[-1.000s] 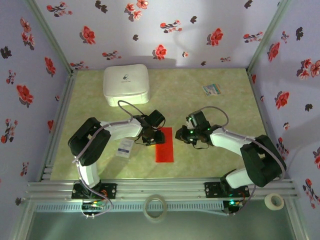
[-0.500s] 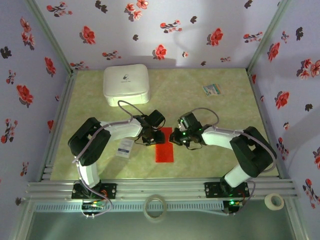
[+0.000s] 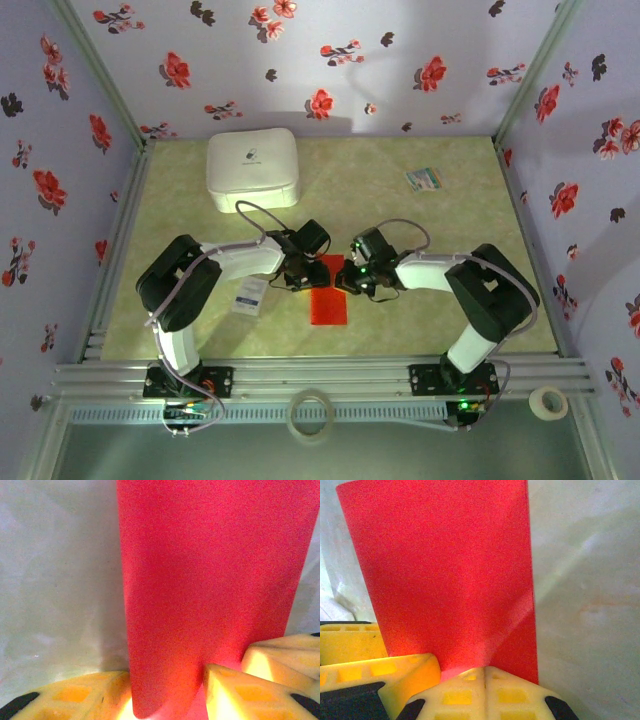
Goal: Fold a paper plane with a square sheet of paper (pick it up from the middle)
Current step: Hold the square sheet of paper at the center of the table.
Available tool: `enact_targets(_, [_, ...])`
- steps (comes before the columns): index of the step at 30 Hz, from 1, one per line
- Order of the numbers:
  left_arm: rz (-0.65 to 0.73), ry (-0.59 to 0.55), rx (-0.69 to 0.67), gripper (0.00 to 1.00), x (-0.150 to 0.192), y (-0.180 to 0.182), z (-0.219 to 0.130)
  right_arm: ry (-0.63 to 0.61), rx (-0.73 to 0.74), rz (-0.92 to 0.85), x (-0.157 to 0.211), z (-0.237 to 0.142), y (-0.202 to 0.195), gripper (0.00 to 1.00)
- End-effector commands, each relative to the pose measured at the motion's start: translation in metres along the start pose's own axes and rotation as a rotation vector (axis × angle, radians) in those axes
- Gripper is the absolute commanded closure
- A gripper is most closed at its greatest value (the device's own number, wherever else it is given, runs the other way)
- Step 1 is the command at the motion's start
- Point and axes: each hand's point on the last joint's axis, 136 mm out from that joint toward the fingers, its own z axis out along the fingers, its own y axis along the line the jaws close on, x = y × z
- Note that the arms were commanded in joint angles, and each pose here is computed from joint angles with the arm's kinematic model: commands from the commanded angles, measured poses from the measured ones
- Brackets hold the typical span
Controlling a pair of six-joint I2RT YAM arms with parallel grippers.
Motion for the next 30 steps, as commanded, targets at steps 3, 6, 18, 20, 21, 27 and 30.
enact_targets(3, [-0.025,0.016,-0.209,0.52,0.01,0.065,0.05,0.059,0.156,-0.005,0.019,0.007,-0.043,0.99])
enact_targets(6, [-0.022,-0.013,-0.183,0.5,0.002,0.055,0.035,0.077,0.195,-0.038,0.017,0.008,-0.047,0.99])
enact_targets(18, [-0.049,-0.183,-0.039,0.42,-0.032,0.032,-0.048,0.112,0.222,-0.111,-0.015,0.005,-0.036,0.99])
enact_targets(20, [-0.048,-0.191,-0.012,0.46,-0.033,0.029,-0.053,0.116,0.211,-0.113,-0.015,0.006,-0.035,0.99])
enact_targets(21, [-0.046,-0.192,0.015,0.48,-0.033,0.025,-0.055,0.114,0.218,-0.113,-0.014,0.005,-0.037,0.99])
enact_targets(27, [-0.036,-0.169,0.264,0.79,-0.036,-0.007,-0.056,0.119,0.223,-0.103,-0.012,0.006,-0.043,0.99])
enact_targets(30, [-0.056,-0.162,0.406,0.97,-0.039,-0.02,-0.056,0.11,0.214,-0.096,-0.012,0.005,-0.042,0.99])
